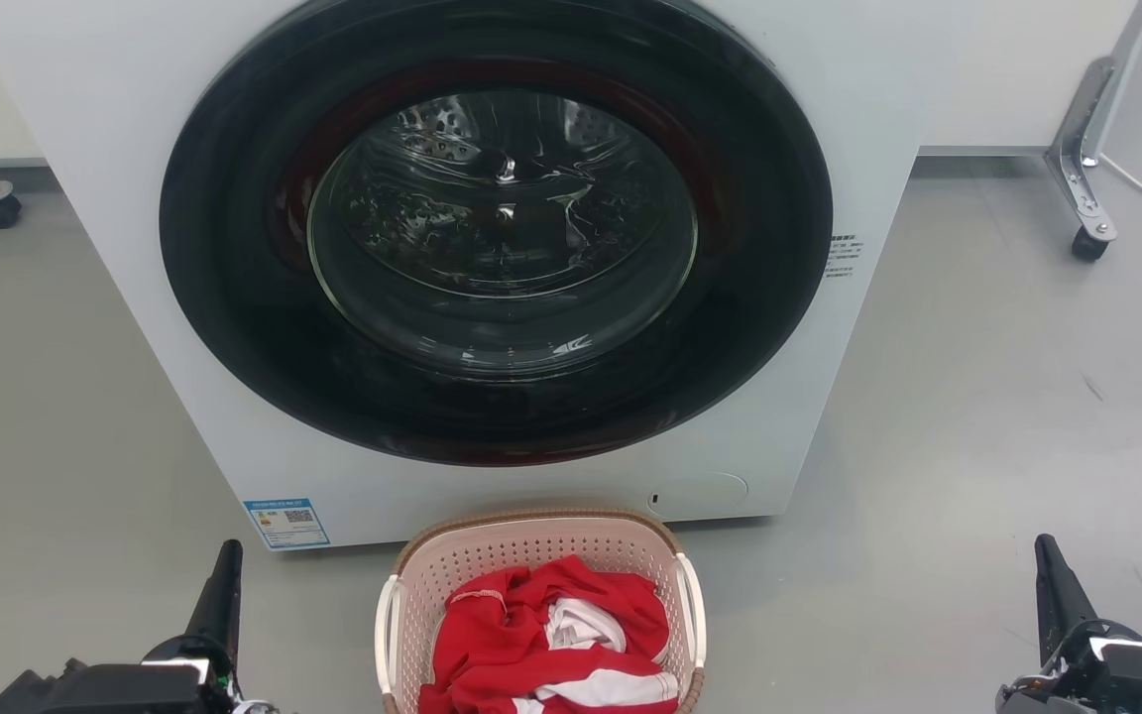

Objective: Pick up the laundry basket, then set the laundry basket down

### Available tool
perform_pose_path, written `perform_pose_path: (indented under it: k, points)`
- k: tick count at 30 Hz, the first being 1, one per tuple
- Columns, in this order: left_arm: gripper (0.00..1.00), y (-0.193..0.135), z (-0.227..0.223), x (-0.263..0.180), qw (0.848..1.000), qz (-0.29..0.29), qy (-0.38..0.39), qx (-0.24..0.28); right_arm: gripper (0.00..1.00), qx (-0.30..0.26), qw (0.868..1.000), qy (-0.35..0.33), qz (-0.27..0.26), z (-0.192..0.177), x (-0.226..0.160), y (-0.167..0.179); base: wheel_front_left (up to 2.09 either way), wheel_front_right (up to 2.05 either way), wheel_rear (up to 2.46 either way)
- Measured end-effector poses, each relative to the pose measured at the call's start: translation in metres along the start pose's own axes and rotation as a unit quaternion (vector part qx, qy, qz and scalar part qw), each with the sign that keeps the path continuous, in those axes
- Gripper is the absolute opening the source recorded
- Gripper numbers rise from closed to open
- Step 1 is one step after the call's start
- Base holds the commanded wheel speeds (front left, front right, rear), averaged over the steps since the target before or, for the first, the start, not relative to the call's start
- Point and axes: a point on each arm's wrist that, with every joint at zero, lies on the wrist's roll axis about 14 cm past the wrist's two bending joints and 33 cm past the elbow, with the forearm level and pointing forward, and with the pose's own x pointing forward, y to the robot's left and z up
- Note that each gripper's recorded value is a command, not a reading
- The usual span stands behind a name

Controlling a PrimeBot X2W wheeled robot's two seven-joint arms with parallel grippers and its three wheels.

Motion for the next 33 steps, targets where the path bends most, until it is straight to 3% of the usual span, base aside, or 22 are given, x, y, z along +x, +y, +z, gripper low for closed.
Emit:
perform_pose_path:
  k: [33]
  points:
    - [0.0, -0.0001, -0.0001, 0.0, 1.0, 0.0, 0.0, 0.0, 0.0, 0.0, 1.0, 0.0, 0.0, 0.0, 0.0, 0.0001, 0.0, 0.0, 0.0]
